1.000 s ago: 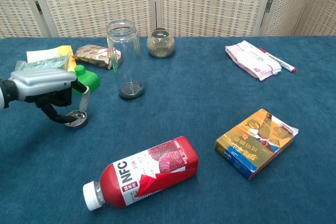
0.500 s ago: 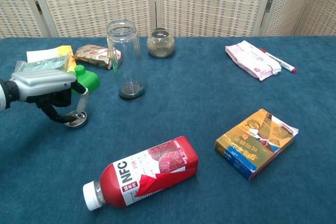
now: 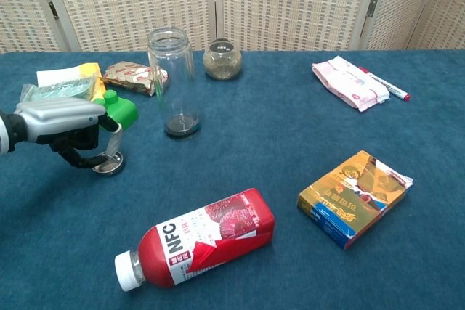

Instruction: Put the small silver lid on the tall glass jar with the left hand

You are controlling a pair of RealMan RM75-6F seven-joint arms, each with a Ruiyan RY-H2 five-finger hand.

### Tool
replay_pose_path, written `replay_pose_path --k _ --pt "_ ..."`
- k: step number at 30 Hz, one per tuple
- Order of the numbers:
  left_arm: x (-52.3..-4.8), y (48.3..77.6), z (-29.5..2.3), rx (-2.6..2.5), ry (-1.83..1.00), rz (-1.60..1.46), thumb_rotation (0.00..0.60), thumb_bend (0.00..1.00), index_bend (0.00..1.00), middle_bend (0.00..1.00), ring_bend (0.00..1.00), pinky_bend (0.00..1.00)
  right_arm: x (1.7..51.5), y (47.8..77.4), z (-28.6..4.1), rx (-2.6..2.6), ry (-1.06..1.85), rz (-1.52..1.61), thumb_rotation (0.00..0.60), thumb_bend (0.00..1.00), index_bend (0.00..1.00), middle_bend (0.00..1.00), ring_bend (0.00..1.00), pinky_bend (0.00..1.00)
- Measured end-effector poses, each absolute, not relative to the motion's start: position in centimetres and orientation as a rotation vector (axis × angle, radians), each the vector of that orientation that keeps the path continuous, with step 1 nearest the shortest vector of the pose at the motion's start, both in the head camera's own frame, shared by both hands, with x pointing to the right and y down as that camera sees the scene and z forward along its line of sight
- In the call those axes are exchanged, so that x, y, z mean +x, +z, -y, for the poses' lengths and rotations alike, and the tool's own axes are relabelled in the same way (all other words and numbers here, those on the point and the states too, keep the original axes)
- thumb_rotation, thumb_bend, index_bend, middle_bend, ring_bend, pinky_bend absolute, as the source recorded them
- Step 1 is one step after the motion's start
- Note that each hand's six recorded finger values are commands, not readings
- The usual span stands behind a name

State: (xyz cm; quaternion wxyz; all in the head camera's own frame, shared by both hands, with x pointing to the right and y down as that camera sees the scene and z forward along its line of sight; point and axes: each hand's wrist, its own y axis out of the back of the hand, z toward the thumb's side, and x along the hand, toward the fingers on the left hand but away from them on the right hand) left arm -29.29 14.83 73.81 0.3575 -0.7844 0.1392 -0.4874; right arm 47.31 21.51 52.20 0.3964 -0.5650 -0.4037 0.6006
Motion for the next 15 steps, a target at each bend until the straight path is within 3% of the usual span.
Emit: replay_pose_path --k 15 --pt "-29.26 73.59 -14.27 -2.037 -1.252 -0.438 0.6 0.44 0.58 1.0 0.98 1.0 47.38 52.08 -21.56 -1.427 1.526 1.024 0.6 0.43 0.05 0.2 0.14 0.29"
